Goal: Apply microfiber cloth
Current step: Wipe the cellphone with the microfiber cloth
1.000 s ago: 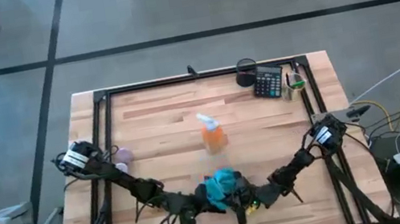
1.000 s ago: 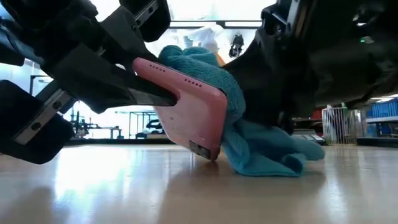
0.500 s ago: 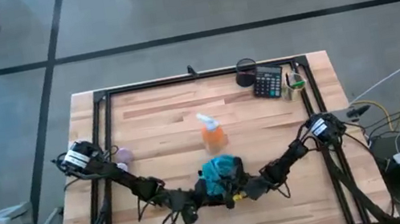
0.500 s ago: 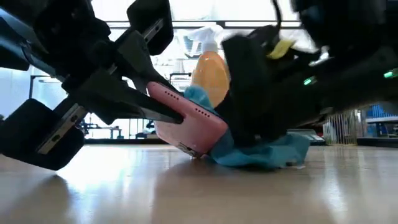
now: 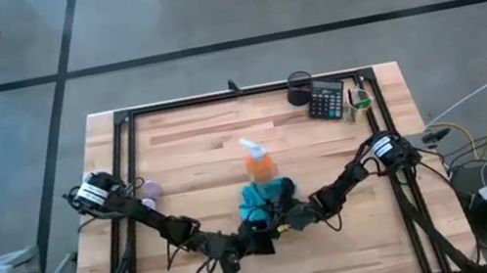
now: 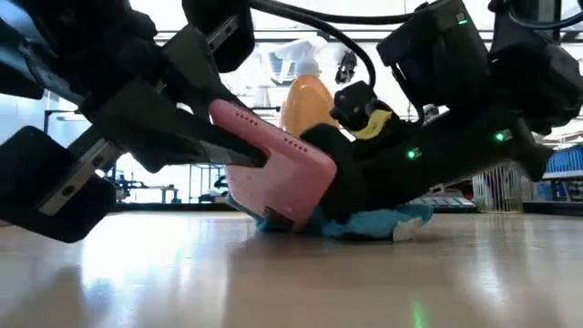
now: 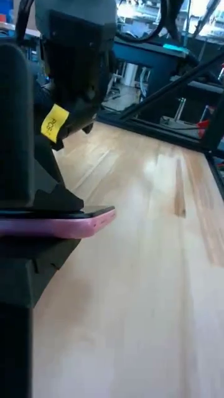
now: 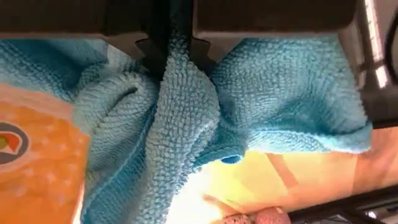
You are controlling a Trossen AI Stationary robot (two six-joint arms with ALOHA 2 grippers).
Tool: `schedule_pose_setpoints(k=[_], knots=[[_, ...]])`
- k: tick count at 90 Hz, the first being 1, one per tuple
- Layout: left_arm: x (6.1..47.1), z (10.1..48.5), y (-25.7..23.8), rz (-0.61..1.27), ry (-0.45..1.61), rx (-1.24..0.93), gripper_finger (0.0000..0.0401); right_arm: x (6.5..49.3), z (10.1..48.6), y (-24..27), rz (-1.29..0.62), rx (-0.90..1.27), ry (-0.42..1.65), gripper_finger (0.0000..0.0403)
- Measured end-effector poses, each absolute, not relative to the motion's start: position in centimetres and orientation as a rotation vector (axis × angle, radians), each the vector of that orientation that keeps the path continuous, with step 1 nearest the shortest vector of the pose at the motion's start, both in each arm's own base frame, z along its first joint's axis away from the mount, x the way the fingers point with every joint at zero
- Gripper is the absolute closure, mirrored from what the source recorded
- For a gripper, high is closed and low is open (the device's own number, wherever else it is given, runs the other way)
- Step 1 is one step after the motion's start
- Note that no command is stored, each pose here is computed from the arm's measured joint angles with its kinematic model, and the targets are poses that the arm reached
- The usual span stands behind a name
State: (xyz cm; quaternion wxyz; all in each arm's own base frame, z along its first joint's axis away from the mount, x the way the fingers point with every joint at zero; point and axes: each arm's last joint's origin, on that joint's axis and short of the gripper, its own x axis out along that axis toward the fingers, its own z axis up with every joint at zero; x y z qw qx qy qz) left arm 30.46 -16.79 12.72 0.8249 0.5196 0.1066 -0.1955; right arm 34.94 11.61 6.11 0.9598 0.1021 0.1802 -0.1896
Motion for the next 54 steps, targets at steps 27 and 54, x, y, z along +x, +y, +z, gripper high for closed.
schedule_pose_setpoints(k=[27, 54], knots=[[30.6, 12.4, -15.8, -0.352, 0.286, 1.11, 0.0392, 33.1, 9.9, 15.7, -0.213, 0.184, 0.385, 0.0403], [31.0, 12.3, -15.0, -0.338, 0.308, 1.07, 0.0392, 32.6, 11.3, 18.5, -0.072, 0.277, 0.373, 0.0403]])
